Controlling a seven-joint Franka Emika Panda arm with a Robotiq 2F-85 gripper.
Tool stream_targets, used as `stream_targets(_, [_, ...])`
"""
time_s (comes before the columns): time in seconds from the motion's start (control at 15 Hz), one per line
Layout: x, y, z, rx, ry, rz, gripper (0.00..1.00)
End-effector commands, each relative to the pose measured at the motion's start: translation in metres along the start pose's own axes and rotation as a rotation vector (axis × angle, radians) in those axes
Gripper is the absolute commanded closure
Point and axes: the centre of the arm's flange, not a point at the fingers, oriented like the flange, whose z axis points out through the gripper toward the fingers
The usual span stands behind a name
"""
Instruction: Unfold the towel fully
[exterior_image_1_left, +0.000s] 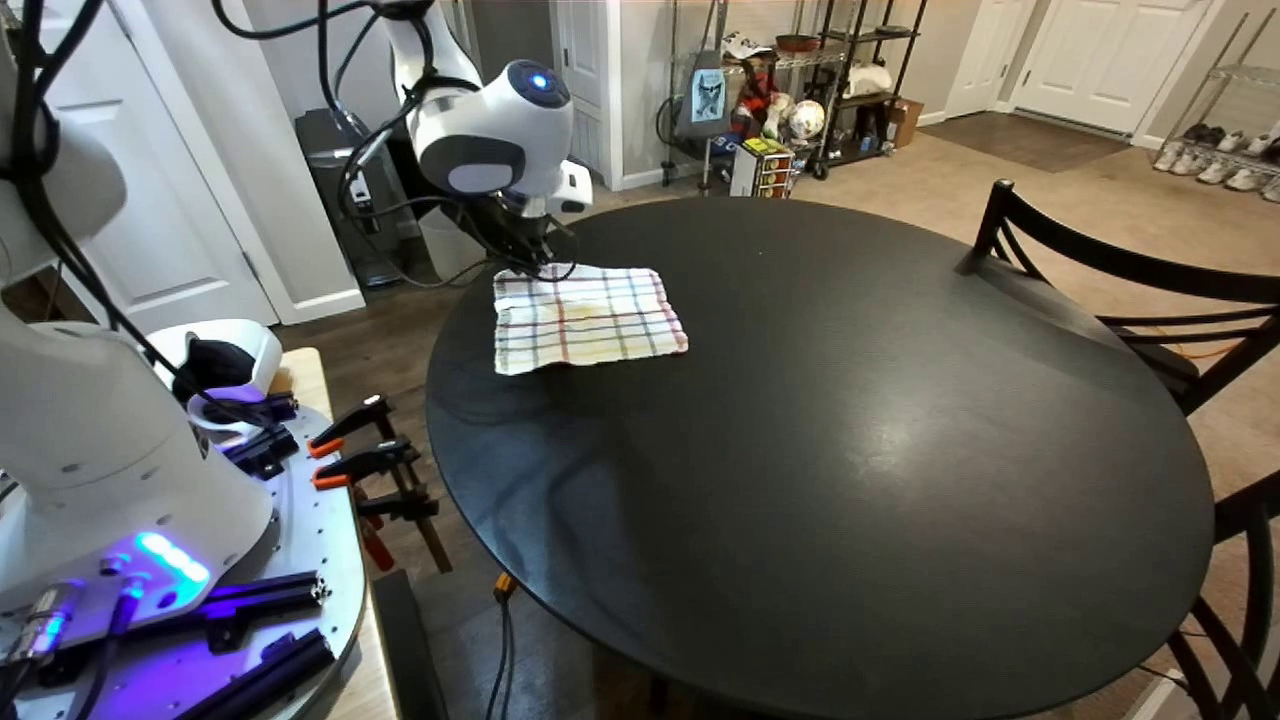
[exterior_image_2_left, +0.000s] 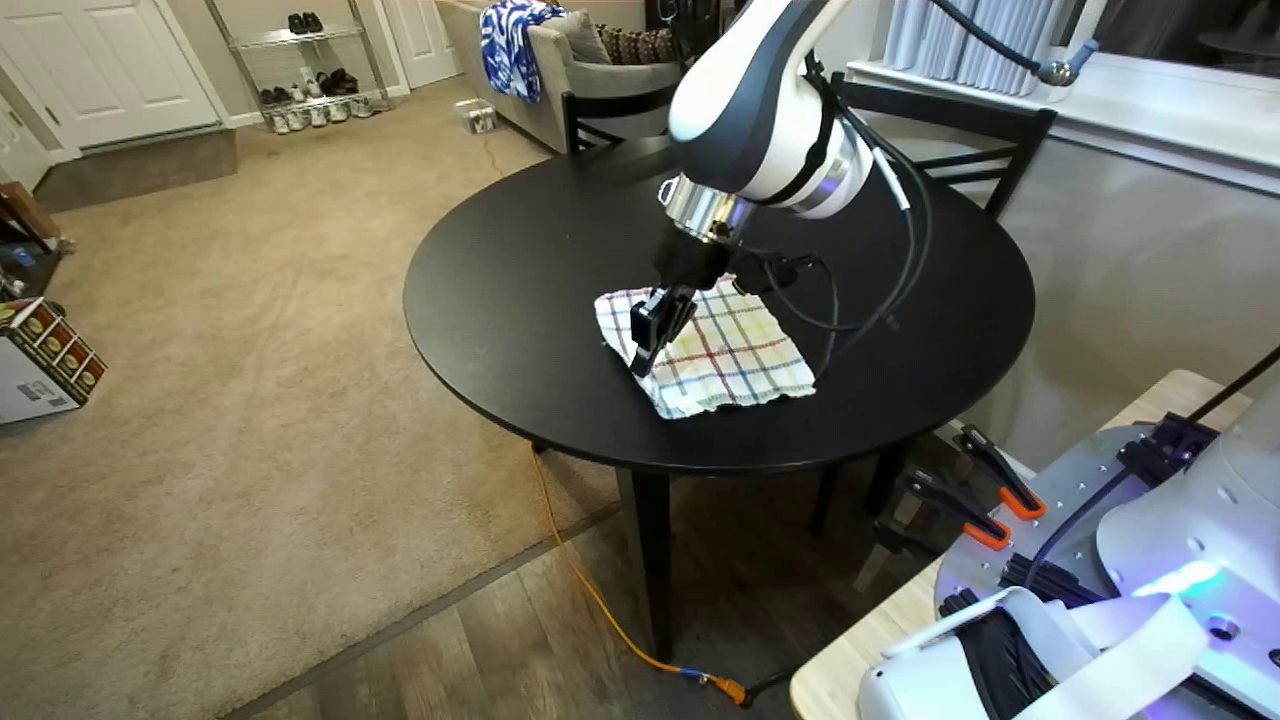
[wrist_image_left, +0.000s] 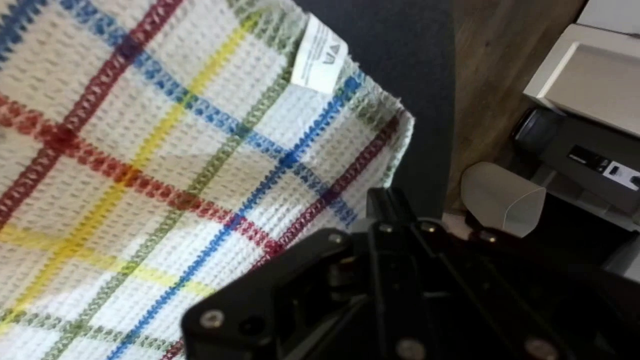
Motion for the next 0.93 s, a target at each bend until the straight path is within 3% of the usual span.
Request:
stream_targets(0.0, [-0.022, -0.006, 0.015, 0.061, -0.066, -0.013, 0.72])
stream_targets(0.27, [-0.022, 0.003, 0.015, 0.096, -0.088, 0.009, 0.49])
stream_targets(0.73, [-0.017, 0.026, -0.034, 0.033, 0.021, 0.080, 0.02])
stream_targets(0.87, [-0.014, 0.032, -0.048, 0.005, 0.039, 0.105, 0.00])
